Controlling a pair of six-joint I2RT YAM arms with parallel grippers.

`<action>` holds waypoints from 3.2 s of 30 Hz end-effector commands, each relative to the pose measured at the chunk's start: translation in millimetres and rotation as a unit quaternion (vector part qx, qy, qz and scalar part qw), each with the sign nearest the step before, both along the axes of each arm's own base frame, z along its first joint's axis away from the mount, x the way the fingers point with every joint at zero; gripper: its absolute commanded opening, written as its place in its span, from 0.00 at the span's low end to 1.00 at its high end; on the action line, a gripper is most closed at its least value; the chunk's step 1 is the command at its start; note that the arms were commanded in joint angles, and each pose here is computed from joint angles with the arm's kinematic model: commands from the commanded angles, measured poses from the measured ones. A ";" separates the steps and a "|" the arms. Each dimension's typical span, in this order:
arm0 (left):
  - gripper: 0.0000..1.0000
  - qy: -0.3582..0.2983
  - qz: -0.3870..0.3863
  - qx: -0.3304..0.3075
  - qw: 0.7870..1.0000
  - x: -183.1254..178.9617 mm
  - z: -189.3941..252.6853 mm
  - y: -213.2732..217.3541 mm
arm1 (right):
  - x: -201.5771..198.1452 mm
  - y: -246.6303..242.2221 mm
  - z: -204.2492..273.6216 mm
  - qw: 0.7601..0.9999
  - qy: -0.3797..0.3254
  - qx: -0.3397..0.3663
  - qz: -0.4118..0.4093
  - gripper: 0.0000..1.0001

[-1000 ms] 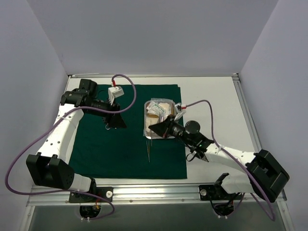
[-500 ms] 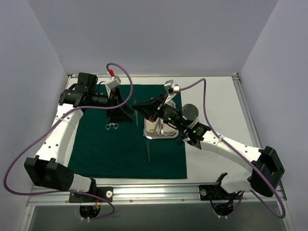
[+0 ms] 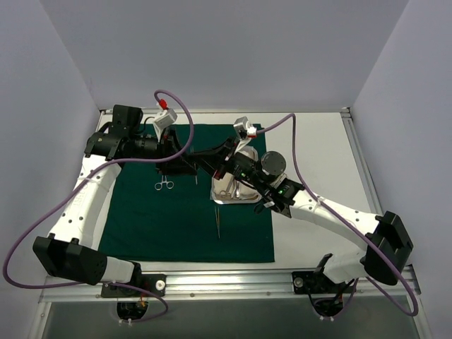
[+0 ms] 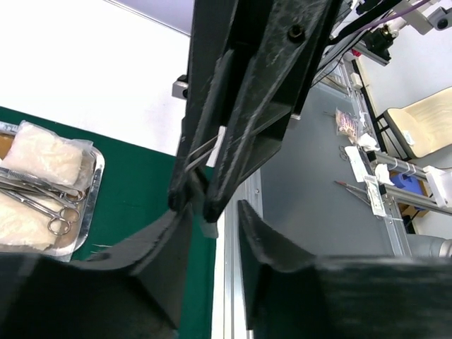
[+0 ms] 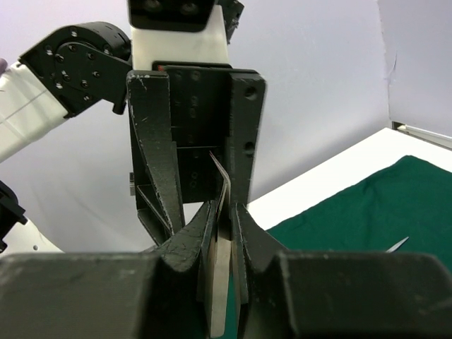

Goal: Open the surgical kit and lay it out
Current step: Pick up the medical item from the container.

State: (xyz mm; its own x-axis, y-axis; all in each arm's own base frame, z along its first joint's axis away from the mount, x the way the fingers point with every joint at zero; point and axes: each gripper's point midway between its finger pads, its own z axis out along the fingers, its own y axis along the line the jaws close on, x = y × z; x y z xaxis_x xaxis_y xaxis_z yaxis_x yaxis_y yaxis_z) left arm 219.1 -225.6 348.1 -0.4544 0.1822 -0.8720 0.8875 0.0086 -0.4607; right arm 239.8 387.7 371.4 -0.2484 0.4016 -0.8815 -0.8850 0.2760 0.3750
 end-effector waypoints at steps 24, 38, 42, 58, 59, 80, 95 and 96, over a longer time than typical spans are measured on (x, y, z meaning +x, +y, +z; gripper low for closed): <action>0.02 -0.019 0.135 0.089 0.987 36.4 -7.0 1.2 | 24.2 -44.4 19.3 0.956 0.079 0.007 -0.284 0.34; 0.02 -0.028 0.164 0.118 0.979 44.6 -16.6 -3.8 | 20.4 -35.9 -3.1 0.918 0.107 -0.035 -0.379 0.25; 0.02 -0.027 0.163 0.120 0.979 44.5 -18.3 -5.0 | 19.8 -34.6 -3.1 0.919 0.109 -0.032 -0.377 0.22; 0.02 -0.025 0.153 0.112 0.981 39.6 -14.4 -10.1 | 27.4 -20.3 -14.8 0.922 0.102 -0.069 -0.366 0.20; 0.02 -0.027 0.153 0.112 0.981 39.1 -14.2 -9.9 | 31.2 -23.0 -15.9 0.921 0.104 -0.066 -0.369 0.19; 0.02 -0.031 0.147 0.127 0.980 45.4 -31.1 -17.5 | 61.6 4.7 -40.8 0.939 0.124 -0.085 -0.310 0.18; 0.02 -0.039 0.155 0.124 0.979 45.1 -21.8 -16.0 | 62.9 1.3 -40.8 0.933 0.140 -0.087 -0.320 0.00; 0.02 -0.041 0.154 0.123 0.980 44.7 -20.7 -16.0 | 64.1 -0.1 -41.7 0.931 0.143 -0.086 -0.325 0.00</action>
State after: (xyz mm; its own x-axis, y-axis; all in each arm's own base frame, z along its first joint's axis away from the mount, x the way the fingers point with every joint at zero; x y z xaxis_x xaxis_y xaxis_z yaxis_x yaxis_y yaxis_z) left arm 277.2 -229.6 298.4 -0.5250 0.2803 -0.8037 0.8050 0.4702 -0.3618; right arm 301.7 382.8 324.3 -0.2313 0.3666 -0.9012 -0.4087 0.8039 0.4320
